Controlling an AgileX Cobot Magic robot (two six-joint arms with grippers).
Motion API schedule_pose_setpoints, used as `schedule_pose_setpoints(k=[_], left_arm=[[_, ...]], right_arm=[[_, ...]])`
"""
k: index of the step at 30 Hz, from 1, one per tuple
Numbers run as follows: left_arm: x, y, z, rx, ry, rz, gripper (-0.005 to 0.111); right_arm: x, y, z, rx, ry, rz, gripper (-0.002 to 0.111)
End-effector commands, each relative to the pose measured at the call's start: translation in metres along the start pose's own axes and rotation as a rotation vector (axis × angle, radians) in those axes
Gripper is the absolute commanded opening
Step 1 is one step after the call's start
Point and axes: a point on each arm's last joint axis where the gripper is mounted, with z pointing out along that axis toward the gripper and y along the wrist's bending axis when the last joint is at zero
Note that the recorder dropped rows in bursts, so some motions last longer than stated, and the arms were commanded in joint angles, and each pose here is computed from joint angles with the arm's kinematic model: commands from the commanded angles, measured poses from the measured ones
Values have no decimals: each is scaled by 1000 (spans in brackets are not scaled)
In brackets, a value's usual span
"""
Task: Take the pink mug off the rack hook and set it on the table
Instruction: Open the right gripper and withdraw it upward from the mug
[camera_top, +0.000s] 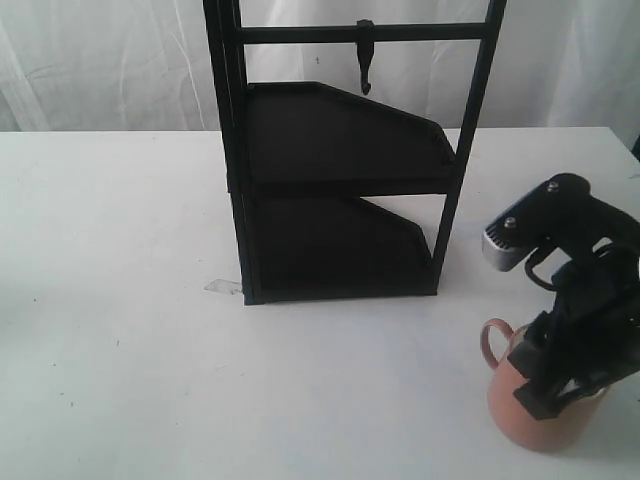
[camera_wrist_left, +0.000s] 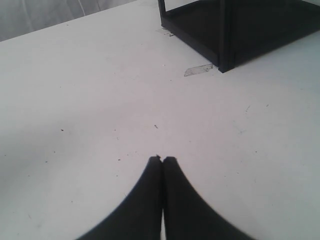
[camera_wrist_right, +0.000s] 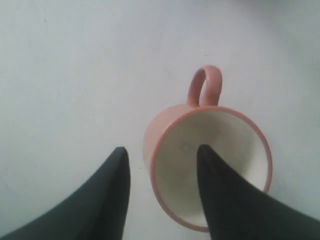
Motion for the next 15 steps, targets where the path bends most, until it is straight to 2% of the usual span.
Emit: schedule_pose_setpoints(k=[1, 6, 12, 15], left_arm=[[1, 0, 0, 2, 0, -13, 0], [1, 0, 0, 2, 0, -13, 0], [1, 0, 0, 2, 0, -13, 0], [1, 0, 0, 2, 0, -13, 0]], right_arm=[[2, 6, -19, -8, -89, 73, 40], [4, 15, -50, -31, -264, 119, 30], [16, 33, -93, -95, -497, 185, 0], [29, 41, -110, -103, -598, 191, 0]])
